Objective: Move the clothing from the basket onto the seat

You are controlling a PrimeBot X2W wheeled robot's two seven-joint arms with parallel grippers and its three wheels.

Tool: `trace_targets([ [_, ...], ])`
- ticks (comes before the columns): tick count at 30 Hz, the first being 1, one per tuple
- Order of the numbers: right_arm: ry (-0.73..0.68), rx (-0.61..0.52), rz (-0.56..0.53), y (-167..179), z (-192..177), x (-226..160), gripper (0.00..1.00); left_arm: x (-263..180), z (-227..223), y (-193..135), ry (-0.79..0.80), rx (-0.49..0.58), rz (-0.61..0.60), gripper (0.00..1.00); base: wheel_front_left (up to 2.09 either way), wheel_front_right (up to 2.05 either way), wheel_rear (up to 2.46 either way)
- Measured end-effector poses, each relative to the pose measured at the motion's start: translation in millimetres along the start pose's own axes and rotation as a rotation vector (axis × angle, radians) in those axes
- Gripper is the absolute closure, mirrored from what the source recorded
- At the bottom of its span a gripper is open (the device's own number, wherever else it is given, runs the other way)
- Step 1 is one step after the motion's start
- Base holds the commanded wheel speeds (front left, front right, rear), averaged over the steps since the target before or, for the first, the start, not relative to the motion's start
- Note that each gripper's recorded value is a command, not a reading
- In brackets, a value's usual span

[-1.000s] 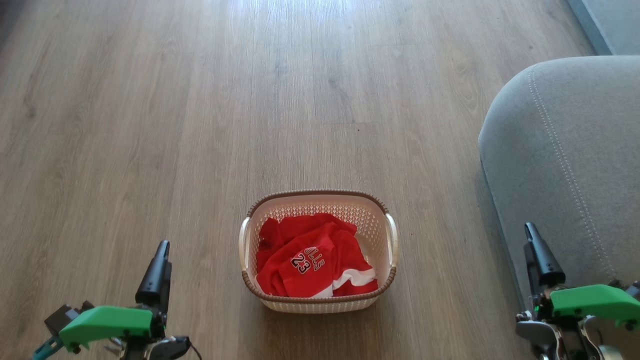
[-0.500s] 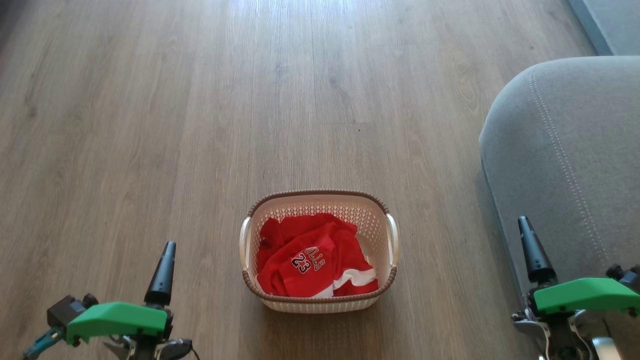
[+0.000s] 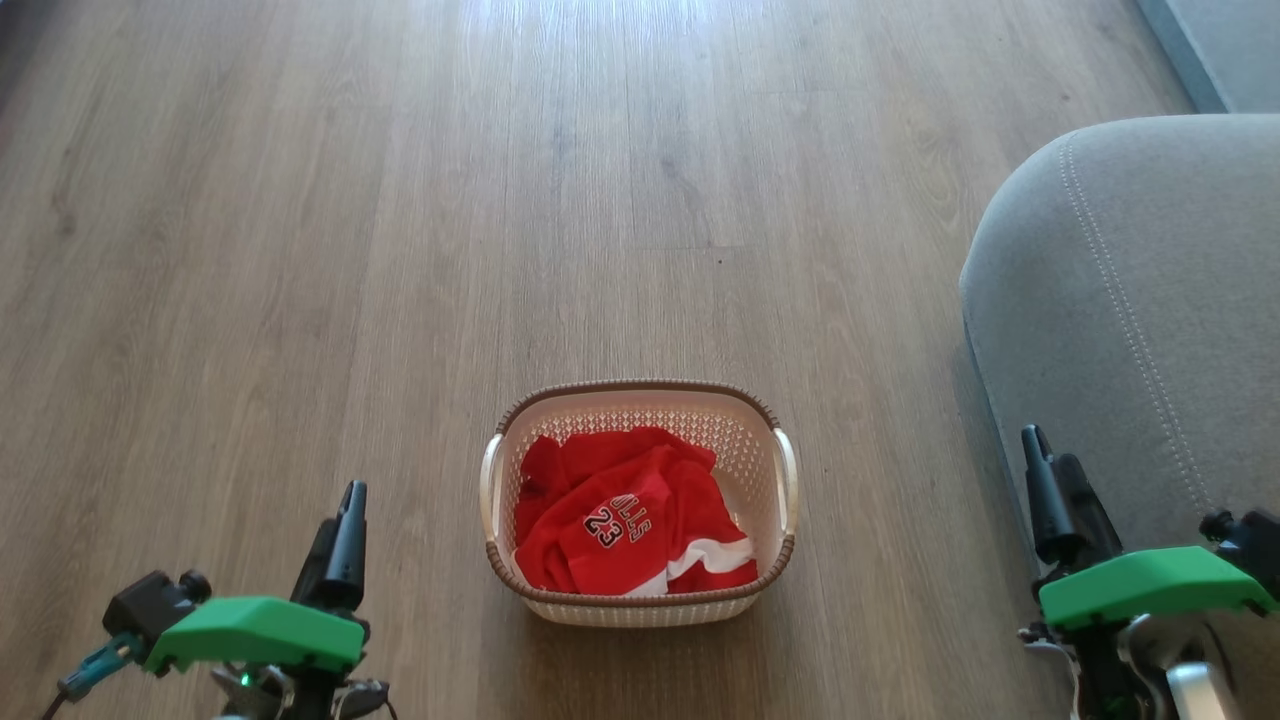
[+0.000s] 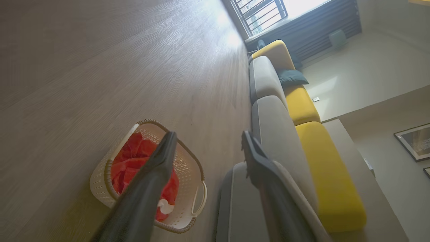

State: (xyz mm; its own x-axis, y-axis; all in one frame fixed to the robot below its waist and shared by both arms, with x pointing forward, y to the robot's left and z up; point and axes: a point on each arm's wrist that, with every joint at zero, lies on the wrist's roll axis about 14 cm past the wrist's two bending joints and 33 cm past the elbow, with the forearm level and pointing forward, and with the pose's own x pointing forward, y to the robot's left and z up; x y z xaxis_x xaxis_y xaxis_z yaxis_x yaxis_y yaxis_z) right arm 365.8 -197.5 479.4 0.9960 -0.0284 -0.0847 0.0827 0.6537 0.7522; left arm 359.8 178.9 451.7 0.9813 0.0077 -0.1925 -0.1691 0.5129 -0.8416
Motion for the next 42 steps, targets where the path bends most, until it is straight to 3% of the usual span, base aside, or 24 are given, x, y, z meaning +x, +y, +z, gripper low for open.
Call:
trace_targets([
  [42,-0.027,-0.586,0.096,19.9,-3.7,1.0,0.00,-1.0,5.3,-19.9,-0.079,0.551,-0.069,0.00,0.00,0.00,0.00],
])
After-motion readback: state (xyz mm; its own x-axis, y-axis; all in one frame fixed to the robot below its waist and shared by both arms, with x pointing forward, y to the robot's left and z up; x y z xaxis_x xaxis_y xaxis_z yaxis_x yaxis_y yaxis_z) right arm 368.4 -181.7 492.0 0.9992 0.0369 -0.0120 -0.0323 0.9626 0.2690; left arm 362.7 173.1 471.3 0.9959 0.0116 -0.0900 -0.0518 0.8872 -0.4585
